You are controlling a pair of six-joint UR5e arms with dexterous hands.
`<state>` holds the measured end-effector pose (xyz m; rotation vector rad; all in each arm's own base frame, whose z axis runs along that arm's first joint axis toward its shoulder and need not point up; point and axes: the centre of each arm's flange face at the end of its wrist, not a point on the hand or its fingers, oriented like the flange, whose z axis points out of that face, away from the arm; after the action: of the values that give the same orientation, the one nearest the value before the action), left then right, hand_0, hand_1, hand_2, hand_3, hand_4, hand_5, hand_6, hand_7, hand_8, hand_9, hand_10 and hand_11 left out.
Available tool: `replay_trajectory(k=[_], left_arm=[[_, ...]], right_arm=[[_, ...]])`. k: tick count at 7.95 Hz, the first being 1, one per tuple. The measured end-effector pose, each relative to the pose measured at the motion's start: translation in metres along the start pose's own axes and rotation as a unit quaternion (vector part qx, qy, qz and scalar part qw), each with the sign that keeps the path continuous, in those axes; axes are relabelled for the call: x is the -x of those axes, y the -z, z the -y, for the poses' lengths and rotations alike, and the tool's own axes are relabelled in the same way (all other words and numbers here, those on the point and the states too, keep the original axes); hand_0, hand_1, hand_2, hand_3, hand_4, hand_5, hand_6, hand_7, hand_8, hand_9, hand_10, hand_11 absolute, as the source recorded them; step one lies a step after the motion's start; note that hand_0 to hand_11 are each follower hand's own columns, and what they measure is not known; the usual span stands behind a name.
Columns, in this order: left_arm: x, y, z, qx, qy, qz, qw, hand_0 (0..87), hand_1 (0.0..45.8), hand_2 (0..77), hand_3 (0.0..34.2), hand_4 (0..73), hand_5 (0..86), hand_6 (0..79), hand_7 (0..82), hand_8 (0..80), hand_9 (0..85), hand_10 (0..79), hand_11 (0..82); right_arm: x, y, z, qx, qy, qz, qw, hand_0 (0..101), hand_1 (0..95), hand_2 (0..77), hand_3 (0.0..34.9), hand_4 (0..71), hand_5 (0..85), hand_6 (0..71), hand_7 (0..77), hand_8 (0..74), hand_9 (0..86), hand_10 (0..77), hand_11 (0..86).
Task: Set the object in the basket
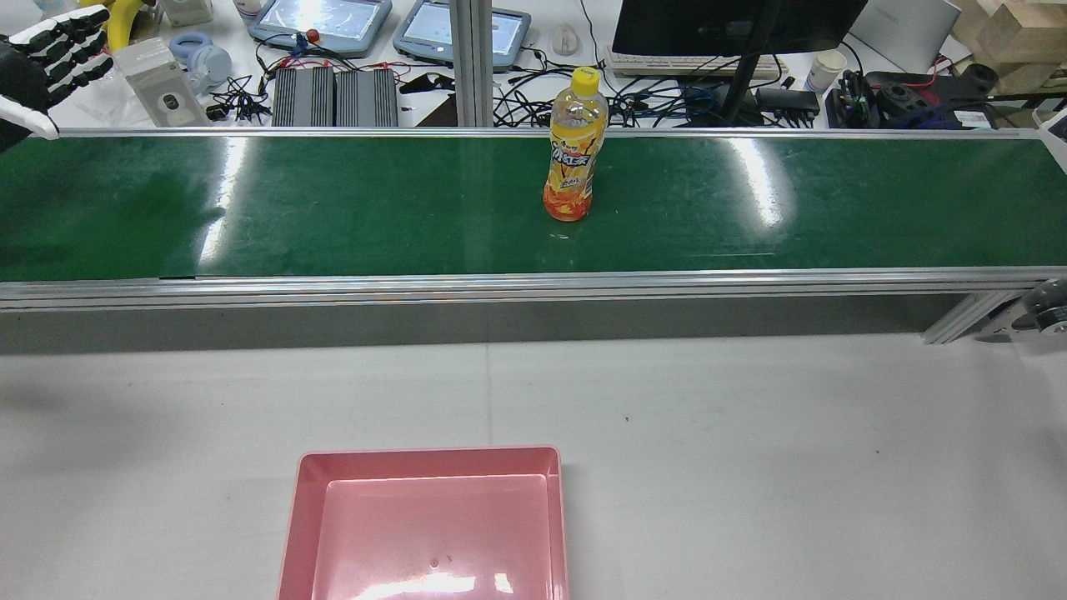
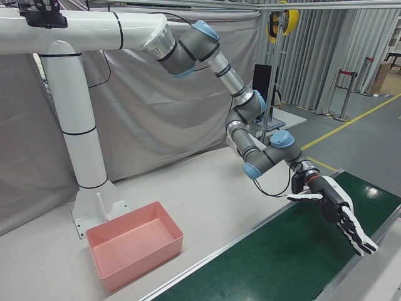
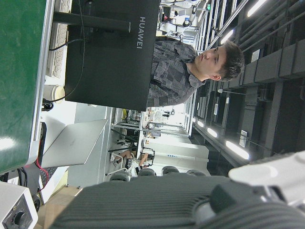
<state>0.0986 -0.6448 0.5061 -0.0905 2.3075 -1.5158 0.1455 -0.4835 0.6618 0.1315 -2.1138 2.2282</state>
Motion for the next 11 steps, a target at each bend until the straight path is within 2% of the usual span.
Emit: replay_trajectory(k=[11], left_arm=[[-0.002,0.011,-0.003,0.001,0.0,-0.001,1.0,58.0,7.1,0.0,0.0,6.5,10.9,0.5,0.5,0.5,0.5,2.7,6.5]], right_arm=[[0.0,0.0,0.0,0.0,0.0,0.0,1.0,0,0.0,0.5,0.0,0.0,0.0,0.0,0.5,0.0,0.0,0.0,0.0]])
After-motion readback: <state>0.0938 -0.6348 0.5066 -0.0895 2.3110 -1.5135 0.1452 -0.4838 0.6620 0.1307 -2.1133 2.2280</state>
